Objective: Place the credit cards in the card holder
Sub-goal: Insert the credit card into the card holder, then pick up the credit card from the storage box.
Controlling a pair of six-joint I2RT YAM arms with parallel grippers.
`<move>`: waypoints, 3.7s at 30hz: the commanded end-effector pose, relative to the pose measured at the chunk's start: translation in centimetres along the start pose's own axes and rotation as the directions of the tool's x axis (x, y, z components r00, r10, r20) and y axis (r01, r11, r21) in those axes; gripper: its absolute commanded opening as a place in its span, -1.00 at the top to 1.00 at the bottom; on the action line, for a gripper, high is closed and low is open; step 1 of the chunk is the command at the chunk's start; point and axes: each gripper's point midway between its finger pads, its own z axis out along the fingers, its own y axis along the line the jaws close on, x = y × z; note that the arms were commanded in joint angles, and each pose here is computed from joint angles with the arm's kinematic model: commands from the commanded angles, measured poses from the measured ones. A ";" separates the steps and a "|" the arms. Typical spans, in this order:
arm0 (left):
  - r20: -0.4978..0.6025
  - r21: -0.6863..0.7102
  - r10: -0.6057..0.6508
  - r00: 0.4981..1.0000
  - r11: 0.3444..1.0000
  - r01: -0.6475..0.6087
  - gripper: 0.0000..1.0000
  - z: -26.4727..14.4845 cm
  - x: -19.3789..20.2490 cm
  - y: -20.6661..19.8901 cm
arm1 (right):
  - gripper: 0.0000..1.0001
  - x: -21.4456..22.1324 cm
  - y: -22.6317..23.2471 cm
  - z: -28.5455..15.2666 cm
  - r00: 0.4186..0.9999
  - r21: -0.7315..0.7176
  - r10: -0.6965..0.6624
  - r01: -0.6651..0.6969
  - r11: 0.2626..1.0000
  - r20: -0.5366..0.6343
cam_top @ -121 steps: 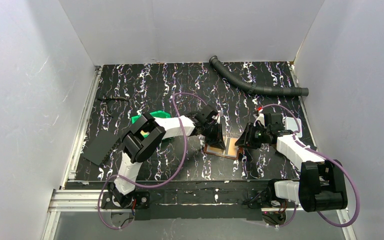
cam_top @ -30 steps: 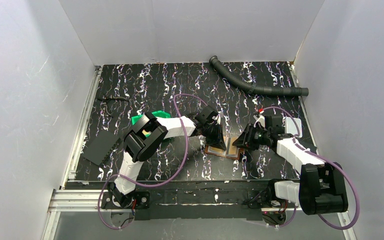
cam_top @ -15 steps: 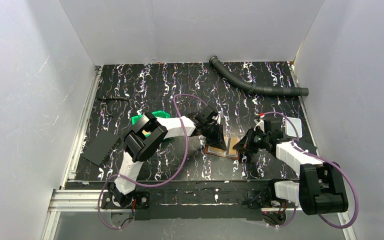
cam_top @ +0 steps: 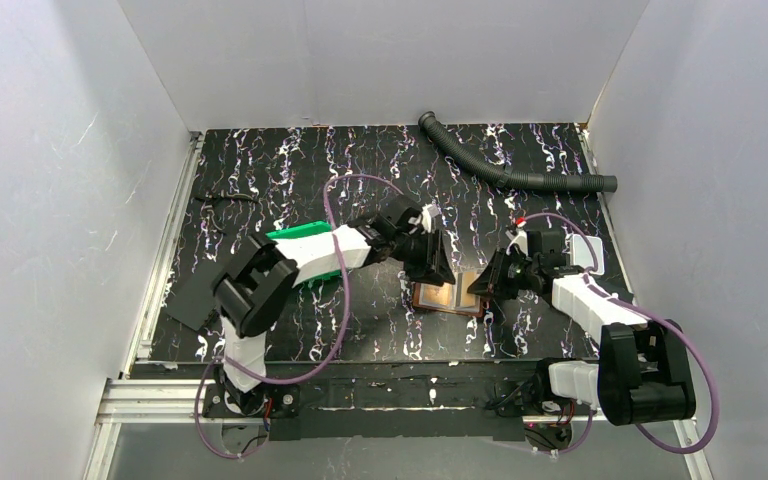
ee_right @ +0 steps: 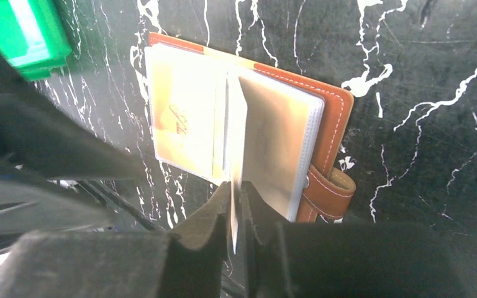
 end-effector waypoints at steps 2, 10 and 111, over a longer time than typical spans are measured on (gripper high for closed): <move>0.081 0.080 0.042 0.996 0.996 -0.048 0.21 -6.0 -0.3 -3.4 | 0.42 -1.5 2.2 0.0 0.997 -0.034 -0.076 0.076 0.997 0.006; 0.201 -0.022 0.081 0.976 0.997 -0.078 0.04 -13.5 0.2 -1.6 | 0.13 -1.2 6.8 2.5 0.987 -0.081 -0.161 0.159 0.984 -0.025; 0.361 -0.636 -0.249 0.899 0.640 0.432 0.84 -29.2 1.3 25.3 | 0.05 4.7 31.8 28.8 0.893 -0.334 -0.367 0.274 0.902 -0.259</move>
